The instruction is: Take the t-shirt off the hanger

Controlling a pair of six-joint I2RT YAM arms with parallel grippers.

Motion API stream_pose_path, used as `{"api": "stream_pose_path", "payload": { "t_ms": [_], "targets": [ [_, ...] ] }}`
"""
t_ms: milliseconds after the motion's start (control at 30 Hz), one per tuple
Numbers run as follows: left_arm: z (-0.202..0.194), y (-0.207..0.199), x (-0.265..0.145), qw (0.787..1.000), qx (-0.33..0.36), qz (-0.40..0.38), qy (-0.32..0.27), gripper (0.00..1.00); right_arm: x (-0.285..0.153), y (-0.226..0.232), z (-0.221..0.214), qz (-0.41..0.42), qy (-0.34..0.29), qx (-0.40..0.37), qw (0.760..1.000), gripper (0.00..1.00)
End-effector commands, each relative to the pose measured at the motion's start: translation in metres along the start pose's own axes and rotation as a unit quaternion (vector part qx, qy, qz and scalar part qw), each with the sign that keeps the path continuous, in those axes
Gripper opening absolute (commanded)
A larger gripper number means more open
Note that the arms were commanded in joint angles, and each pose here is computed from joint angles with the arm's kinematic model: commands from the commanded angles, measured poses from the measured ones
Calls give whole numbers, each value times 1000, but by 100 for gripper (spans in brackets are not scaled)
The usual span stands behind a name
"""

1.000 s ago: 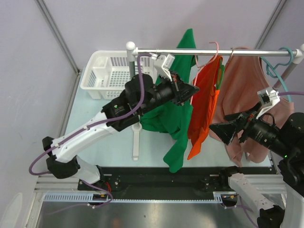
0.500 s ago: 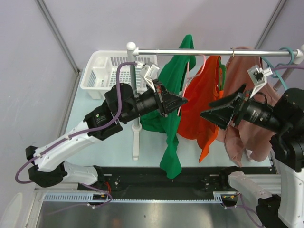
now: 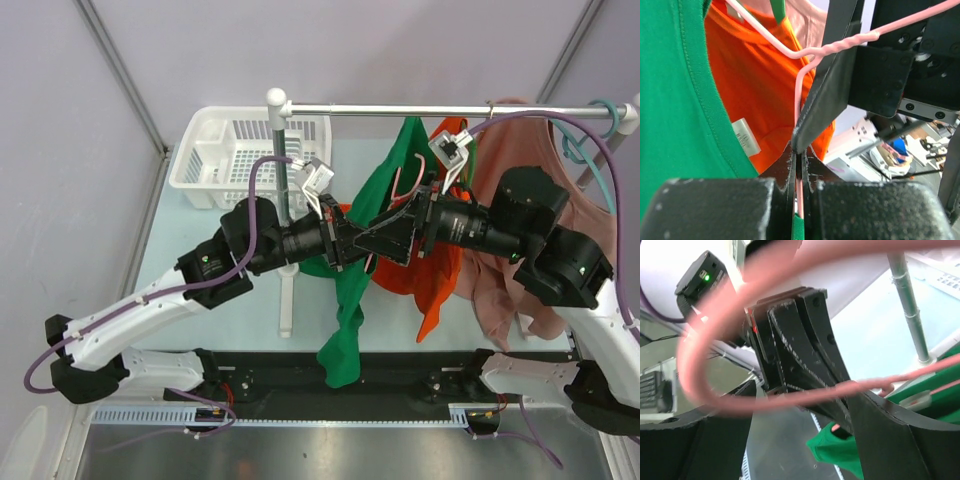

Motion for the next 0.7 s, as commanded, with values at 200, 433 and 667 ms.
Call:
{"api": "stream_pose_path", "payload": {
  "t_ms": [200, 433, 667],
  "targets": [
    [24, -22, -41, 997, 0, -39, -67, 0, -3, -8, 15, -50, -98, -2, 994, 70],
    [31, -13, -43, 997, 9, -5, -78, 0, -5, -12, 5, -51, -105, 3, 993, 75],
    [28, -28, -40, 996, -5, -54, -72, 0, 12, -27, 16, -72, -147, 6, 986, 70]
  ]
}}
Point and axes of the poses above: each gripper's point midway between its finger pads, its own x axis out along the fingers, its own y axis along the line the jaws close on, z = x × y, the point moved 2 cm from there along -x, back along the fingers, and after that the axes turned 9 degrees about x, right-handed, at the moved point
